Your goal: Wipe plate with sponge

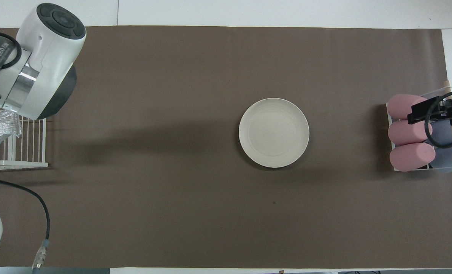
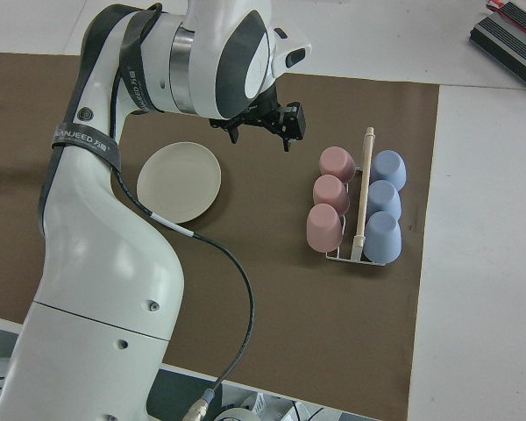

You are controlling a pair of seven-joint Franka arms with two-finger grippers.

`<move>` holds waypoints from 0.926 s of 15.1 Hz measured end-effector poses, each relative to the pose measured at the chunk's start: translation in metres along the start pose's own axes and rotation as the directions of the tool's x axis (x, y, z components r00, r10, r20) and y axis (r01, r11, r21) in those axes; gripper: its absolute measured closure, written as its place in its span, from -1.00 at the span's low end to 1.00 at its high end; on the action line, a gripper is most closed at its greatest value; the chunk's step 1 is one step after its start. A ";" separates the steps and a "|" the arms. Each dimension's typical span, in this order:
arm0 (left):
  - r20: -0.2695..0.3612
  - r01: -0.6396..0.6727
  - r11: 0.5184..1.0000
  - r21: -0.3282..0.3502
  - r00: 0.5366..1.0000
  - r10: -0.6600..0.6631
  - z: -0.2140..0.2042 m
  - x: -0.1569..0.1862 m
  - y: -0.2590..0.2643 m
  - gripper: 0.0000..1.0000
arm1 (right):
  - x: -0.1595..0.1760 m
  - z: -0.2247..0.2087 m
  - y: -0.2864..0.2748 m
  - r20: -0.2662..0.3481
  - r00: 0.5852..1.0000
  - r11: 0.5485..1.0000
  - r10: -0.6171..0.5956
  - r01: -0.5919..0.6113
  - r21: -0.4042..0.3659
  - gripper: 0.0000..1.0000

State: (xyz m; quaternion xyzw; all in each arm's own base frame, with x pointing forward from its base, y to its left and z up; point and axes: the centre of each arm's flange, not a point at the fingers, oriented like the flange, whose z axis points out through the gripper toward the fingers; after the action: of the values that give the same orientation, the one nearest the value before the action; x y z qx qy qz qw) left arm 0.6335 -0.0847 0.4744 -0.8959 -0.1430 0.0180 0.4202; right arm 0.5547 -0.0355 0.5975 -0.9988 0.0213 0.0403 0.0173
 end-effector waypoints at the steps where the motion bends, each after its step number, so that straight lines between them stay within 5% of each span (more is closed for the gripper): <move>1: -0.012 -0.006 1.000 0.015 1.000 0.007 0.010 0.008 0.011 0.91 | 0.000 0.000 -0.001 -0.002 1.000 1.000 -0.001 0.001 0.000 -1.00; 5: -0.051 -0.001 0.998 0.060 0.999 0.004 0.048 0.036 0.022 0.91 | 0.001 -0.001 -0.001 -0.014 1.000 1.000 -0.003 0.003 -0.001 -1.00; 14: -0.087 0.003 0.999 0.041 0.996 0.001 0.054 0.045 0.020 0.91 | 0.001 -0.002 -0.009 -0.016 1.000 1.000 -0.025 0.025 -0.001 -1.00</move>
State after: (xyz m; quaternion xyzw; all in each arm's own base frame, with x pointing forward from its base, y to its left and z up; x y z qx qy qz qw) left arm 0.6730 -0.0444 0.4284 -0.8870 -0.1247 -0.0181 0.4443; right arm 0.5564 -0.0270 0.5999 -0.9993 0.0088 0.0321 0.0170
